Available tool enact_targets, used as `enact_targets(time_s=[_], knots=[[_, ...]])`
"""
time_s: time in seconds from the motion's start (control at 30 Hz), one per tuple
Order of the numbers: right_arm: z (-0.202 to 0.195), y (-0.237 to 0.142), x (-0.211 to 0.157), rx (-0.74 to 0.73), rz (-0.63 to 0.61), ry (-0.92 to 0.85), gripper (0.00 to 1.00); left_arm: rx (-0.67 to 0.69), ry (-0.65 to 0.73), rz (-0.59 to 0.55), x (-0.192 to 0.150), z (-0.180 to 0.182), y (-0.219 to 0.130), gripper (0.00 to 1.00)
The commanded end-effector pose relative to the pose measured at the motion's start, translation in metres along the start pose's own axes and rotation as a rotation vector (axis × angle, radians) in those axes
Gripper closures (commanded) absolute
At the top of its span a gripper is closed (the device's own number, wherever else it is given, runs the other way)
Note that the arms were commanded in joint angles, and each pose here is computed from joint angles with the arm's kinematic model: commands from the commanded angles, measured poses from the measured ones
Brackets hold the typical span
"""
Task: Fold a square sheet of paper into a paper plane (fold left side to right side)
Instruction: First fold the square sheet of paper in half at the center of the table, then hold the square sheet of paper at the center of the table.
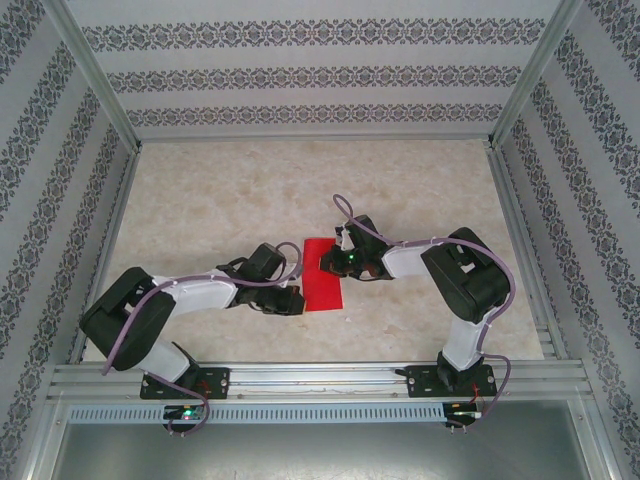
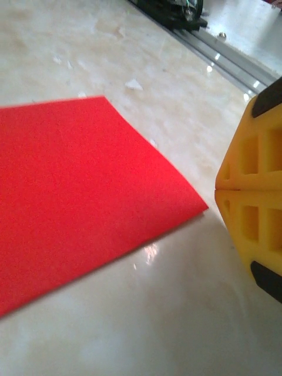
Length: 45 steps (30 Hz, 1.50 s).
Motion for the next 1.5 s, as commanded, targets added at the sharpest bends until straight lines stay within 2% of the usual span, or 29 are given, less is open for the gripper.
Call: enact_targets(time_s=[0.0, 0.17, 0.33, 0.47, 0.7, 0.93, 1.13, 1.3, 1.47], knots=[[-0.043, 0.002, -0.016, -0.18, 0.026, 0.065, 1.0, -0.021, 0.006, -0.043, 0.02, -0.012, -0.011, 0.96], [-0.044, 0.001, -0.017, -0.186, 0.016, 0.066, 1.0, -0.009, -0.026, -0.101, 0.049, 0.001, -0.013, 0.96], [-0.042, -0.001, -0.017, -0.175, 0.011, 0.059, 1.0, 0.029, -0.035, -0.099, 0.066, 0.019, -0.001, 0.96], [-0.037, -0.002, -0.017, -0.162, 0.009, 0.049, 1.0, 0.003, -0.042, -0.087, 0.072, 0.023, 0.011, 0.96], [-0.017, -0.006, -0.012, -0.107, 0.004, 0.016, 1.0, 0.029, -0.065, -0.076, 0.065, 0.032, 0.018, 0.97], [0.019, -0.038, -0.002, -0.03, -0.063, -0.053, 1.0, 0.047, -0.11, -0.054, 0.053, 0.038, 0.028, 1.0], [0.012, -0.054, -0.027, -0.003, -0.042, -0.032, 1.0, 0.071, -0.143, -0.058, 0.049, 0.039, 0.03, 1.0], [0.01, -0.048, -0.053, 0.014, 0.006, -0.022, 1.0, 0.083, -0.172, -0.067, 0.044, 0.037, 0.03, 1.0], [0.014, -0.038, -0.061, 0.03, 0.04, -0.033, 1.0, 0.084, -0.192, -0.063, 0.037, 0.036, 0.033, 1.0]])
Point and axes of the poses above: each hand's point on the last joint's axis, 136 mm out from that joint toward the fingers, its own y axis out along the fingers, its own z axis along the line the jaws close on, x = y × z, the point moved 7 cm from there along -y, back along the fingers, and after that the axes turned 12 degrees about y, right-handed, at the moved point
